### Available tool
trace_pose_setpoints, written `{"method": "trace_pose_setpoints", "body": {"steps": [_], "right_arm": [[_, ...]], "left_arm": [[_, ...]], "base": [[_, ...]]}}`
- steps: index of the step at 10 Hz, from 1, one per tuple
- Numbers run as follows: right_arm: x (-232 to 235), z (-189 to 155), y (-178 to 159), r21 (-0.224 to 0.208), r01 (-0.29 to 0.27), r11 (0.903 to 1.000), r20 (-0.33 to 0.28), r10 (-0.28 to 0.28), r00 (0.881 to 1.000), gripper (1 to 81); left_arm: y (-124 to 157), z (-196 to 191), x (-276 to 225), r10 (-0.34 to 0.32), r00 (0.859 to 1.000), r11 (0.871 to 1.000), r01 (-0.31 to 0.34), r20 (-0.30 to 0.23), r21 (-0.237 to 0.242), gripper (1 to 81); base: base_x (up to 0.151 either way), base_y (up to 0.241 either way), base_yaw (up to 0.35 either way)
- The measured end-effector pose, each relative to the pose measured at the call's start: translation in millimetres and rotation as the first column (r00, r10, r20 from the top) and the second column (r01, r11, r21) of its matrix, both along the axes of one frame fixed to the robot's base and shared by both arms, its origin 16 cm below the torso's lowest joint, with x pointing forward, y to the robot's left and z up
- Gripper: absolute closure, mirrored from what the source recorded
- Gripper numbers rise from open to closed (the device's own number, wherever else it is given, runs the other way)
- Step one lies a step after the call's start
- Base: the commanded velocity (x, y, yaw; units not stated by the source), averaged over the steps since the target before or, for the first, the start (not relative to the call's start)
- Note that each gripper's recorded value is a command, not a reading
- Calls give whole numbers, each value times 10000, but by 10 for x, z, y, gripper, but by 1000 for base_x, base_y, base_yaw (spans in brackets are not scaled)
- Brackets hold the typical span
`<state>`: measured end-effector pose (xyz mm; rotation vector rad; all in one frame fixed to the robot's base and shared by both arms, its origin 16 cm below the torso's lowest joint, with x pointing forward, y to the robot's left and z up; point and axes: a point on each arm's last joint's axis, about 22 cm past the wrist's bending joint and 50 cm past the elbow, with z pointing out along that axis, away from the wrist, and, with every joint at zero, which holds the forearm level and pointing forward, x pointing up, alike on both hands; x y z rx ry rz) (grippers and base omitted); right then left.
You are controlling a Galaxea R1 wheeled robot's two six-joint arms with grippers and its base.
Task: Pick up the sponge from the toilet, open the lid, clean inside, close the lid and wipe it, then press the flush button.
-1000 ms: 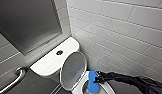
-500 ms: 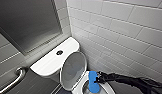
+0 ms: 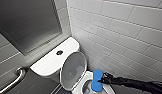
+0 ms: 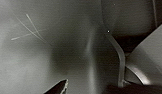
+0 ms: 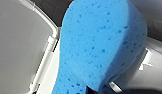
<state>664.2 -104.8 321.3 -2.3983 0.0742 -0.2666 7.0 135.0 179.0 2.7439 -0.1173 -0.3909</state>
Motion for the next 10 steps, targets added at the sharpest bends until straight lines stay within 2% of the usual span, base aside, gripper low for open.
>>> {"method": "trace_pose_setpoints", "body": {"steps": [4, 7, 9, 10], "right_arm": [[-458, -227, -162, 349, 975, 9946, -170, -969, 9951, 811], [-491, -44, -400, 619, 1257, 9901, -9, -1259, 9920, 811], [-571, 93, -642, 811, 1646, 9830, 104, -1660, 9861, 811], [-710, 58, -770, 776, 1912, 9785, 17, -1919, 9814, 811]], "left_arm": [[1, 1, -3, 3, 10000, 10000, -3, -6, 3, 10], [-20, 3, 0, 3, 10000, 10000, -3, -6, -22, 10], [-59, 9, 0, 15, 10000, 10000, -15, -7, -68, 10], [-60, 8, 1, 17, 10000, 10000, -17, -4, -68, 10]], "base": [[0, 0, 0], [0, 0, 0], [0, 0, 0], [0, 0, 0]]}}
